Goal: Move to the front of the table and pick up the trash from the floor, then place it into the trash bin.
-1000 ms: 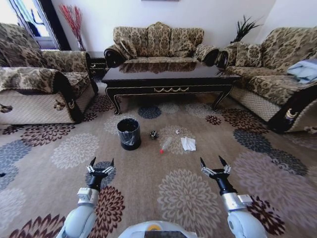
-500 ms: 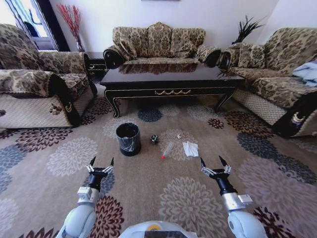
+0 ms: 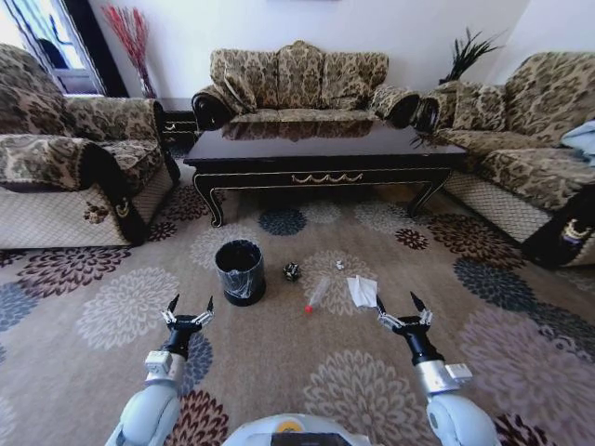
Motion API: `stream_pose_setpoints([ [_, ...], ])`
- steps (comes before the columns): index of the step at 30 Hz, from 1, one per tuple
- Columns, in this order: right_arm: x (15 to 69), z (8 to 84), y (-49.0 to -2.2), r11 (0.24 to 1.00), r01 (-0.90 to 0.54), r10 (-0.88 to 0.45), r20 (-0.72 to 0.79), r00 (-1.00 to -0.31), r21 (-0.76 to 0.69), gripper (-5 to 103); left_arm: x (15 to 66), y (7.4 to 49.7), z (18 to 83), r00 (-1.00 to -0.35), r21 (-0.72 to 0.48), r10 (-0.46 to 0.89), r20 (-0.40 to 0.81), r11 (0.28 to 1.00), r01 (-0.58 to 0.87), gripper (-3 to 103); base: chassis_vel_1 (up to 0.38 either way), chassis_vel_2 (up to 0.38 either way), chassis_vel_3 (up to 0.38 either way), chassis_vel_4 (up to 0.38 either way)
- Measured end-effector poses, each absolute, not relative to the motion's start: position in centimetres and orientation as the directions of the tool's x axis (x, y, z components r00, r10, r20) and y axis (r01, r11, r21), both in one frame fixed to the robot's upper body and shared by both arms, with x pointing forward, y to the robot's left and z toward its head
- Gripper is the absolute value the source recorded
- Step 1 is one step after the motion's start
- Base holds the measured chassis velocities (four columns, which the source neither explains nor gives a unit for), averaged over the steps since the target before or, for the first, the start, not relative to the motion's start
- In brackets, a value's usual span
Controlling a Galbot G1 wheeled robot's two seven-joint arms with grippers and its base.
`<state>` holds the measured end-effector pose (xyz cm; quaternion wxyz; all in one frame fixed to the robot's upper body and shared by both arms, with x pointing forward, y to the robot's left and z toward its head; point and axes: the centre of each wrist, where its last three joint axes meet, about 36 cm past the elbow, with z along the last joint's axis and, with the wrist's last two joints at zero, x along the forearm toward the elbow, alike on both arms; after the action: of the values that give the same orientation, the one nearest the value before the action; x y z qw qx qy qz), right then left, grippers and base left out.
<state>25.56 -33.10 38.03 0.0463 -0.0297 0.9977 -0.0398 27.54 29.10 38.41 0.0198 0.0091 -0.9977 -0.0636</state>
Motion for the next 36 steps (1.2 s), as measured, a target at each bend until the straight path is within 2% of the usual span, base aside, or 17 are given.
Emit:
stream_pose_setpoints([
  [36, 25.73, 37.68, -32.75, 0.995, -0.058, -0.065, -0.087, -0.994, -0.080, 100, 27.68, 29.40, 38.56, -0.999, 0.131, -0.028, 0.033, 0.991, -0.023, 100, -0.109, 0.107, 0.107, -0.104],
])
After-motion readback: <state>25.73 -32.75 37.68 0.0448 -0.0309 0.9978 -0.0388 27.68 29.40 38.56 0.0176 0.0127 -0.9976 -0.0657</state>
